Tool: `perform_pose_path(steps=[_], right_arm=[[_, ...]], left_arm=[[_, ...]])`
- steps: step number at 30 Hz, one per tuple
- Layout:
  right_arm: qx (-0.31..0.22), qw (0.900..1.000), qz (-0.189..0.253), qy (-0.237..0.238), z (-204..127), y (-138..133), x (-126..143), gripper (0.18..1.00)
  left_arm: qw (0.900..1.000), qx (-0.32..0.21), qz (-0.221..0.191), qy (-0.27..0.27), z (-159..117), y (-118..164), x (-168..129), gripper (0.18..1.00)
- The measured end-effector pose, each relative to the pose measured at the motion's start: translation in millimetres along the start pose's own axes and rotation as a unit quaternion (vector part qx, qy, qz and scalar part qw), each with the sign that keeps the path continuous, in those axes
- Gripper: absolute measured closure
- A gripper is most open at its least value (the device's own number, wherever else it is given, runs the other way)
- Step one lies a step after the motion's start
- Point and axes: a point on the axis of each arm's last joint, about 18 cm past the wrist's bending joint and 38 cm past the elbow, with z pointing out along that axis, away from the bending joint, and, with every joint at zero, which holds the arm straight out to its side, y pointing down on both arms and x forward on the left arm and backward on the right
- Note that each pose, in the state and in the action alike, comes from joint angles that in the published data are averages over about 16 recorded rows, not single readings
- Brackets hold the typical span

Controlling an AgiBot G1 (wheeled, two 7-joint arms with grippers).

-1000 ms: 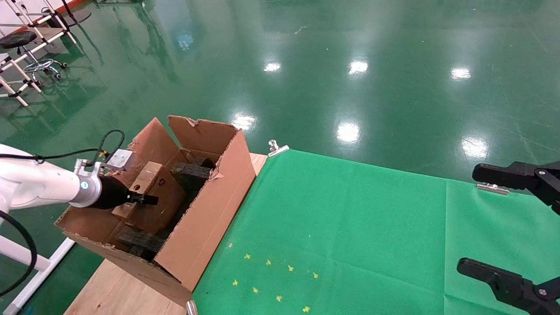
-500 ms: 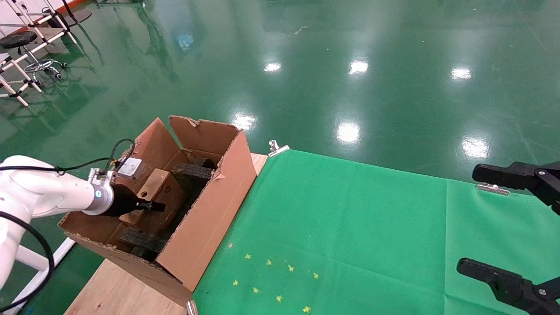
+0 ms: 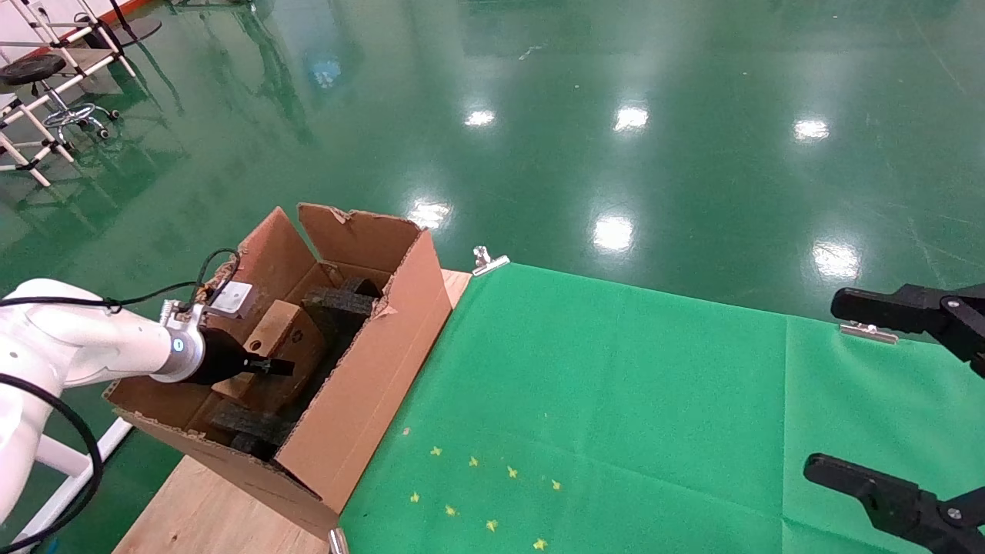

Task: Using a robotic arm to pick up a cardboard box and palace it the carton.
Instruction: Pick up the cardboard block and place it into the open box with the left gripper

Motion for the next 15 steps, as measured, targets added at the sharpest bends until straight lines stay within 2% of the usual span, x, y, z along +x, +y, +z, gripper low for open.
perform_pose_path(steps=[7,15], right_arm=[[0.0,1.0,0.0,0.0,0.0,0.0,0.0,0.178],[0.0,1.0,0.0,0.0,0.0,0.0,0.0,0.178]], left_arm=[[1.0,0.002,0.002,-0.003,-4.1,-4.2,-4.3,0.881],[0.9999,0.011,0.005,-0.009,-12.0,-14.3,-11.3,0.758]])
